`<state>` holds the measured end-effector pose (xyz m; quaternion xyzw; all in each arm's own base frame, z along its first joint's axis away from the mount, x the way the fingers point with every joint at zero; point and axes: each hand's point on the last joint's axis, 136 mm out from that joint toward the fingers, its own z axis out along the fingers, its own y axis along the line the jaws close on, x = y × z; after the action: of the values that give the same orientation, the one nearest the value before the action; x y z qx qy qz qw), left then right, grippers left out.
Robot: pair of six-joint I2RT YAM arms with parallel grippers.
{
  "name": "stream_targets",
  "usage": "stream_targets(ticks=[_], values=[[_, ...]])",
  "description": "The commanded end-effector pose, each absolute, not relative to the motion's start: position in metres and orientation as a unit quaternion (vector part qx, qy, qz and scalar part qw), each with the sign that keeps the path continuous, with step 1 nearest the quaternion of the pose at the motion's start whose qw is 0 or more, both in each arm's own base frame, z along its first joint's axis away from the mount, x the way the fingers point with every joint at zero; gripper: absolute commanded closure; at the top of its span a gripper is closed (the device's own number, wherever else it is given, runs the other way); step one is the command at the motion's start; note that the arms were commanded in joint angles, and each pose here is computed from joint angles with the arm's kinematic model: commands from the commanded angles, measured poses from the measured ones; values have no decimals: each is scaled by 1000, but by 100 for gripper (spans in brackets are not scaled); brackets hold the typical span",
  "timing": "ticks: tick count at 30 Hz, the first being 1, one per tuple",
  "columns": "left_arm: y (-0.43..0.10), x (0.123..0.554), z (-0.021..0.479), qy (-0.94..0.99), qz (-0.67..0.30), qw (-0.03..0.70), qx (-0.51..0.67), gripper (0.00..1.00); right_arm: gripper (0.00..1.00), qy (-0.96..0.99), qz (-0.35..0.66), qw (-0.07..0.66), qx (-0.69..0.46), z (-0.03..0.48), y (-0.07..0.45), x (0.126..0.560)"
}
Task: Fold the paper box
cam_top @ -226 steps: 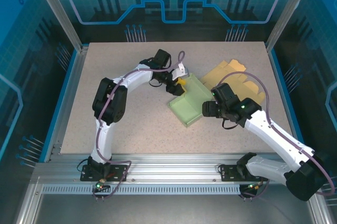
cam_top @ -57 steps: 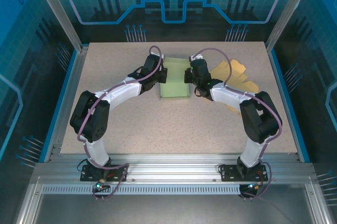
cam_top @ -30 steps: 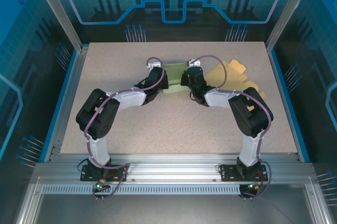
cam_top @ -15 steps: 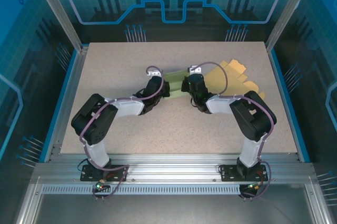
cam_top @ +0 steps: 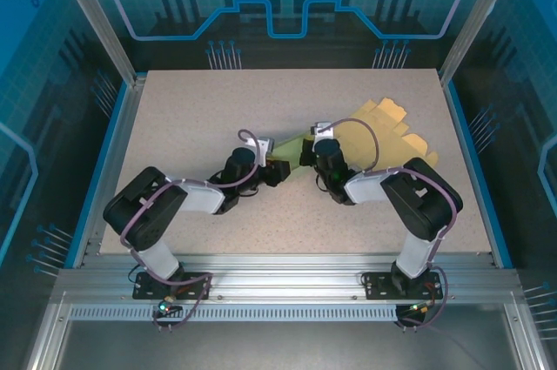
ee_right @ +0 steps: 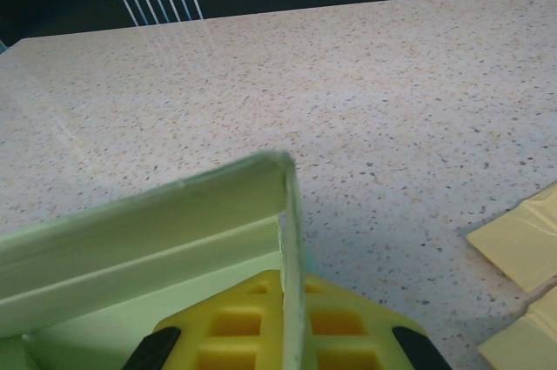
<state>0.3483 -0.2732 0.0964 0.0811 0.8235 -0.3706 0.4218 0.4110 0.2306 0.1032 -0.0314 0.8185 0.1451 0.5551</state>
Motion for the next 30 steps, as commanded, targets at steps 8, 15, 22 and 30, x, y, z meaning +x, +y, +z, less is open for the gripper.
stream_targets(ticks=[8, 15, 22, 30], values=[[-258, 318, 101, 824, -381, 404, 115, 52, 100, 866, 123, 483, -39, 40, 219, 375], [-243, 301, 111, 837, -351, 399, 127, 46, 100, 869, 118, 479, -37, 36, 220, 377], [-215, 281, 123, 846, -321, 412, 105, 45, 100, 872, 114, 474, -39, 31, 219, 376], [-174, 296, 200, 818, -256, 513, 45, 52, 100, 875, 111, 469, -46, 28, 219, 374]])
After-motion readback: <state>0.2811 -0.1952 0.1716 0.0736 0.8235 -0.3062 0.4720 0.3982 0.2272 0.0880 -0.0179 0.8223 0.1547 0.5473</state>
